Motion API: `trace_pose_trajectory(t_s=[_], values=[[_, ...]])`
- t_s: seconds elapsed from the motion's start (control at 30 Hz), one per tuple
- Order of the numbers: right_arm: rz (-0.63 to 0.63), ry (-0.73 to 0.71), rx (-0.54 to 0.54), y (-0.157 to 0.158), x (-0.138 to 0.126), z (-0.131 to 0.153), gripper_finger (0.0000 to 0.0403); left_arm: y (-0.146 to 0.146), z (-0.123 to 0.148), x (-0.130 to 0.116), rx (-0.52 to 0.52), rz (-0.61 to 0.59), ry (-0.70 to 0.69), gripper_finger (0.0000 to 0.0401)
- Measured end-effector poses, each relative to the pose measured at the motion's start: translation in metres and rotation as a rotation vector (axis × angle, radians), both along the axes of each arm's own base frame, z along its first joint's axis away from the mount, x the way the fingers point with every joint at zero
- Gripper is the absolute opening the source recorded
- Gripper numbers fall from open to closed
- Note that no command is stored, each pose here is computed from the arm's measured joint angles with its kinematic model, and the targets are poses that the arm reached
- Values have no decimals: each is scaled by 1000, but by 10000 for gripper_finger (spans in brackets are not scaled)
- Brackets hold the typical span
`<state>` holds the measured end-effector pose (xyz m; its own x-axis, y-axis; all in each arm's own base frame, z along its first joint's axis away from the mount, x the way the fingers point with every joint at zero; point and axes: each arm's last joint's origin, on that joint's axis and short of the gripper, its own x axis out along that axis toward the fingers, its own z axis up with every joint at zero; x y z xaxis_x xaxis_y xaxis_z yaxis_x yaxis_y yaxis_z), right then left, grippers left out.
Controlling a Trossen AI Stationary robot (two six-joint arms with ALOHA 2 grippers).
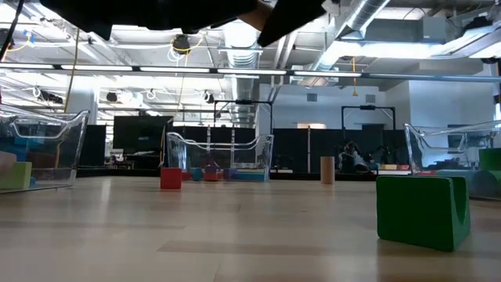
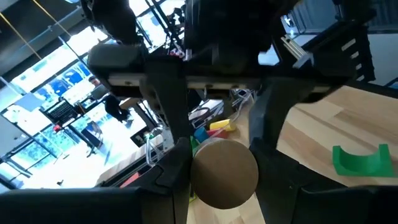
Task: Sort blocks by size
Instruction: Put the brown cylindrical block into the right transparent bin
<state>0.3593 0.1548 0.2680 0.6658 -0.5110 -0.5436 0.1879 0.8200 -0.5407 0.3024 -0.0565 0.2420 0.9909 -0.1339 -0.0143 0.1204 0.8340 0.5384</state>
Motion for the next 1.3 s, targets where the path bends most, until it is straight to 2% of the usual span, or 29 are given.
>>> trace_pose_trajectory(t_s=[0.43, 0.7, 0.83, 1.03, 1.3], values=[[-26, -7, -23, 0, 2, -4, 154, 0, -1, 0, 1, 1, 14, 132], [-35, 0, -20, 0, 0, -5, 165, 0, -2, 0, 0, 2, 22, 135], [-63, 12, -6, -2, -3, -7, 156, 0, -2, 0, 0, 6, 23, 146], [-157, 55, 36, -4, -16, -13, 160, 0, -1, 0, -2, 6, 15, 166], [-327, 147, 59, -2, -48, -19, 156, 0, -1, 0, -16, 6, 13, 175]])
